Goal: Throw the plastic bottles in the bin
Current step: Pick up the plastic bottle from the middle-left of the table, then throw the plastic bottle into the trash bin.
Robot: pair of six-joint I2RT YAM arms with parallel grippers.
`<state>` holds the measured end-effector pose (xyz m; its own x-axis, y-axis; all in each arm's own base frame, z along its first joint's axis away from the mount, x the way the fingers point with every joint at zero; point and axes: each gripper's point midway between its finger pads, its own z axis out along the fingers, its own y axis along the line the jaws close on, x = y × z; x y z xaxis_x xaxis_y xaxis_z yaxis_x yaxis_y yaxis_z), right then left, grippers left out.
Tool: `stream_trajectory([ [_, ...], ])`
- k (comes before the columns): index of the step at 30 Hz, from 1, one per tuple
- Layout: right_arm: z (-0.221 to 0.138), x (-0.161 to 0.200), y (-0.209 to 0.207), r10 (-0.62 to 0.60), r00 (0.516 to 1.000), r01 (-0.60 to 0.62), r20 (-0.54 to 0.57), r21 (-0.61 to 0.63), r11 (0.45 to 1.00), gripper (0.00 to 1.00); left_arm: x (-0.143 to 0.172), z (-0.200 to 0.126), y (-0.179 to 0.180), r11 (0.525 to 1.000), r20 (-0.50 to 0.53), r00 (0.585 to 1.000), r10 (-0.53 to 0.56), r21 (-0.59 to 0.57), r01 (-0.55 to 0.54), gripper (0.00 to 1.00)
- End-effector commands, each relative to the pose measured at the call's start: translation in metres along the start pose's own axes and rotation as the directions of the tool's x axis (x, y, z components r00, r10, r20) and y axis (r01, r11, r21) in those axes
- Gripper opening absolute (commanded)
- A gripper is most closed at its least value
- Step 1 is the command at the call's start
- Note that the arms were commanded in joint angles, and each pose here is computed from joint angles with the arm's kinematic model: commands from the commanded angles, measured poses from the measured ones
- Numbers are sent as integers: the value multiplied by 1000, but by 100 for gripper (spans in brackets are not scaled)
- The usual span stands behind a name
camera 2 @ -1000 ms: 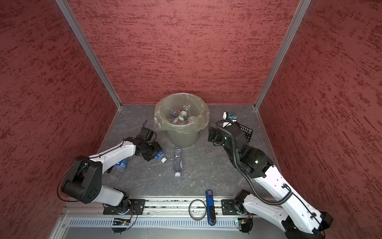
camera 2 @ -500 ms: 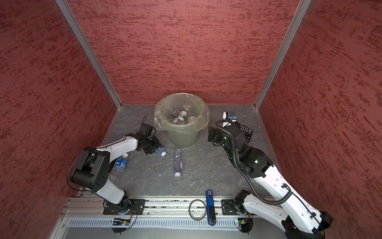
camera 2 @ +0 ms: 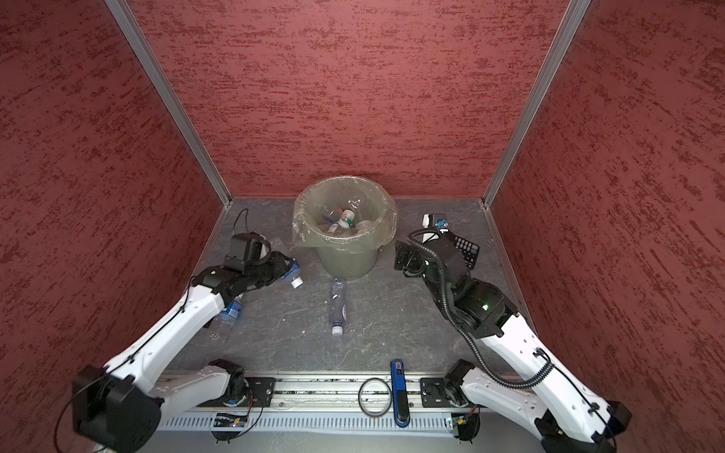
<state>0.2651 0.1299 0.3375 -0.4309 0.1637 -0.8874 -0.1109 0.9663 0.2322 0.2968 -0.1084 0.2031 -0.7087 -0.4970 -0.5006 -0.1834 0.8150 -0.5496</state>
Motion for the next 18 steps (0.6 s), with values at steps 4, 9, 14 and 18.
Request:
stream_trajectory([
  [4, 3, 23, -10, 35, 999, -34, -38, 17, 999, 93, -23, -83, -30, 972, 188, 961, 203, 80, -221, 47],
  [9, 2, 43, -17, 62, 996, -61, -67, 14, 998, 93, -39, -138, -65, 926, 310, 909, 278, 166, -339, 50],
  [14, 1, 64, -23, 88, 991, -88, -101, 4, 996, 94, -48, -169, -96, 874, 364, 867, 340, 218, -434, 55],
  [18, 0, 78, -24, 105, 987, -108, -121, -16, 994, 95, -51, -180, -121, 823, 403, 823, 400, 238, -516, 55],
])
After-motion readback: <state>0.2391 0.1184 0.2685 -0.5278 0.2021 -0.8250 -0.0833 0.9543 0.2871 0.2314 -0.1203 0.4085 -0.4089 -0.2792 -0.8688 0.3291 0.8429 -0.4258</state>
